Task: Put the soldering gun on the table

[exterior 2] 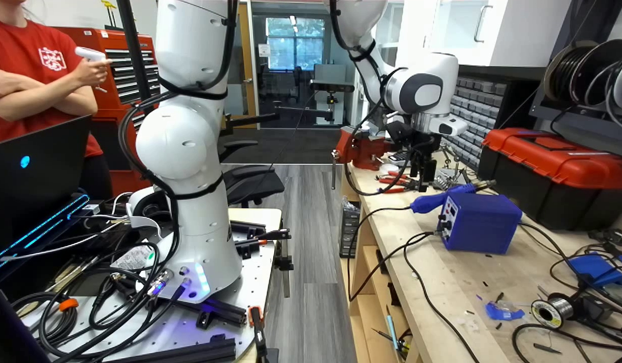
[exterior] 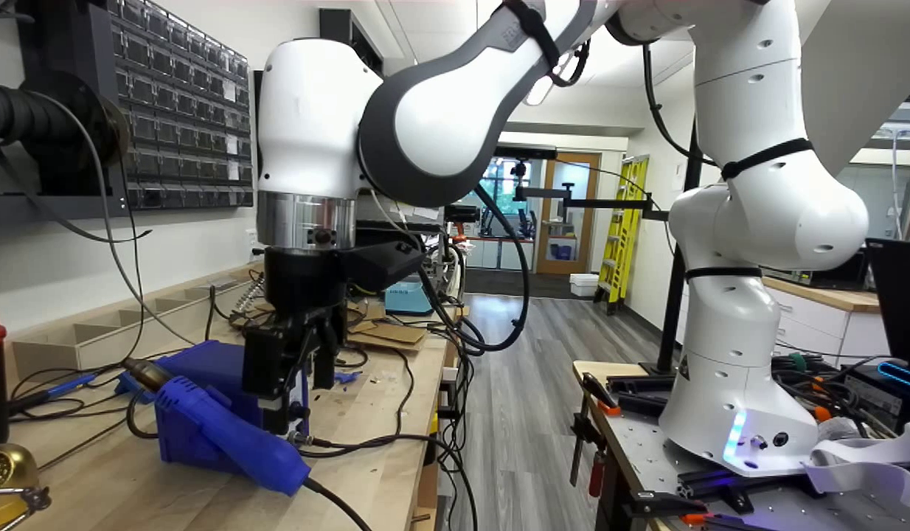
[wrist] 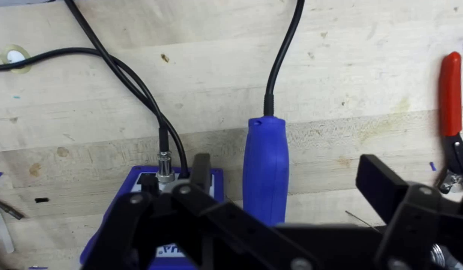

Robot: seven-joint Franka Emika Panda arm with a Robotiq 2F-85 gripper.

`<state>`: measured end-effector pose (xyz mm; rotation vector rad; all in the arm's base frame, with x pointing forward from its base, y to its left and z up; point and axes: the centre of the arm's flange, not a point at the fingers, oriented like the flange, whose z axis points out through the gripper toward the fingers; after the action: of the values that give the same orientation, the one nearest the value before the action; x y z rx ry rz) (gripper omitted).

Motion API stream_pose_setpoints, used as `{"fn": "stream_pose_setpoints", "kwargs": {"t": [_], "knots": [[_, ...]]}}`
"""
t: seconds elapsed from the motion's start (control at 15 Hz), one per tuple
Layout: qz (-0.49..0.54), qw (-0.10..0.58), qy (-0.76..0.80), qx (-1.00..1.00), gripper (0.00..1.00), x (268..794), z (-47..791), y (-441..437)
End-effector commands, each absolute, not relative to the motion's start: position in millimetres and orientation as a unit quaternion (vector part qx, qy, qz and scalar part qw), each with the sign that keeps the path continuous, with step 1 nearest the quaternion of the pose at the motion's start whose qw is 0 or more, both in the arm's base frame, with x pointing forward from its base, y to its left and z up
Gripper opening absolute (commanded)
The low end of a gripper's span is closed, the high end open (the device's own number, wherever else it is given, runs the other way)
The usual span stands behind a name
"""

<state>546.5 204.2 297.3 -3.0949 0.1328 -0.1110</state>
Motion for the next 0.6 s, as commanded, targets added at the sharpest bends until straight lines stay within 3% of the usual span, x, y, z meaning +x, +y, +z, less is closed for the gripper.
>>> {"fn": "stream_pose_setpoints", "kwargs": {"t": [0.0,0.53], "knots": [[-0.032,0.018,0.032,-0.999,1.0,563,290,209],[-0.048,0.023,0.043,-0.998,1.0,593,281,204]]}}
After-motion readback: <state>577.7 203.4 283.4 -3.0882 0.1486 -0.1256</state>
